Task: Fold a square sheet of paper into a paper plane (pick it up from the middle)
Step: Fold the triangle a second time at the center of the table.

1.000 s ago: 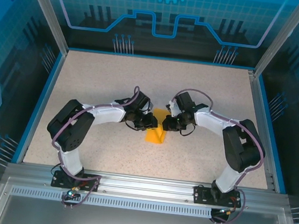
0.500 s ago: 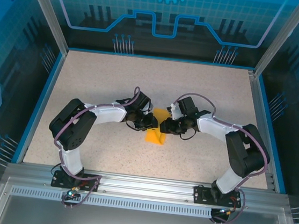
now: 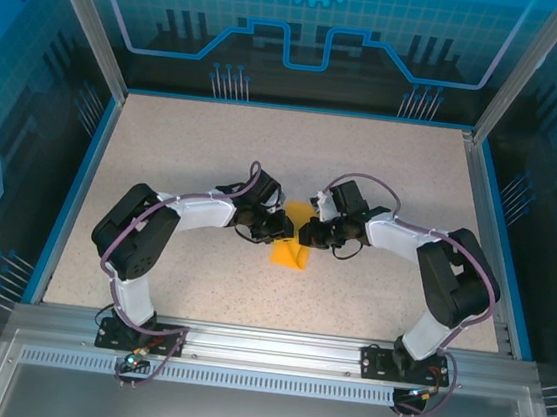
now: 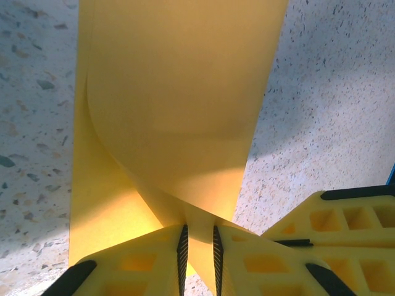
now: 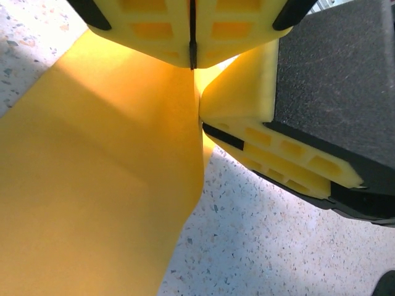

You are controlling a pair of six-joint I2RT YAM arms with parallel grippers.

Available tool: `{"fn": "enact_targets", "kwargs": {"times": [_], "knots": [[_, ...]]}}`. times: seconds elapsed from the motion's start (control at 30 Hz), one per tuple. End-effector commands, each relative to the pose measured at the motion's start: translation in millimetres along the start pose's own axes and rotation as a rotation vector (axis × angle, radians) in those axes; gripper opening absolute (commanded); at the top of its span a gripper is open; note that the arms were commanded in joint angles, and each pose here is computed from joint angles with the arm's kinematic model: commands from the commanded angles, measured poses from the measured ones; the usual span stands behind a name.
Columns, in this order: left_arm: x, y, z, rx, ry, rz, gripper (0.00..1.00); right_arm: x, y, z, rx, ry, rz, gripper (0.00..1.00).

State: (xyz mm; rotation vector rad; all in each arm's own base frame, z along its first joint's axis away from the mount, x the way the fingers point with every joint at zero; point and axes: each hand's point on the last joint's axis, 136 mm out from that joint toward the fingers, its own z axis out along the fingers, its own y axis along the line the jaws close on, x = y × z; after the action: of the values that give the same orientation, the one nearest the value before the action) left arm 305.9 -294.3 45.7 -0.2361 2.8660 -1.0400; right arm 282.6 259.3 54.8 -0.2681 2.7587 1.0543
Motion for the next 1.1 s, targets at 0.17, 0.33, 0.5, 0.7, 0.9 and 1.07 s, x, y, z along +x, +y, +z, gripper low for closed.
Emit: {"fn": "enact_targets", "kwargs": {"times": [0.17, 0.33, 0.5, 0.7, 0.9, 1.07], "knots": [[-3.2, -16.8, -16.7, 0.025, -0.043, 0.04, 0.28, -9.2, -14.5, 2.9, -0.021, 0.013, 0.003, 0.06], [-0.3, -17.3, -20.6, 0.032, -0.042, 0.051, 0.28, -12.6, -20.7, 2.6, -0.047, 0.034, 0.0, 0.07], [2.5, -16.9, -20.4, 0.037, -0.033, 0.056, 0.28, -14.8, -27.1, 1.2, -0.062, 0.055, -0.004, 0.08], [3.2, -18.4, -18.6, 0.042, -0.023, 0.058, 0.28, -14.7, -32.3, 5.3, -0.065, 0.075, 0.007, 0.09], [3.9, -18.9, -14.8, 0.04, -0.01, 0.058, 0.27, -12.4, -39.8, 5.3, -0.016, 0.089, 0.011, 0.1], [4.6, -20.3, -13.2, 0.039, -0.006, 0.062, 0.27, -11.1, -44.4, 3.9, 0.025, 0.1, 0.008, 0.1]]}}
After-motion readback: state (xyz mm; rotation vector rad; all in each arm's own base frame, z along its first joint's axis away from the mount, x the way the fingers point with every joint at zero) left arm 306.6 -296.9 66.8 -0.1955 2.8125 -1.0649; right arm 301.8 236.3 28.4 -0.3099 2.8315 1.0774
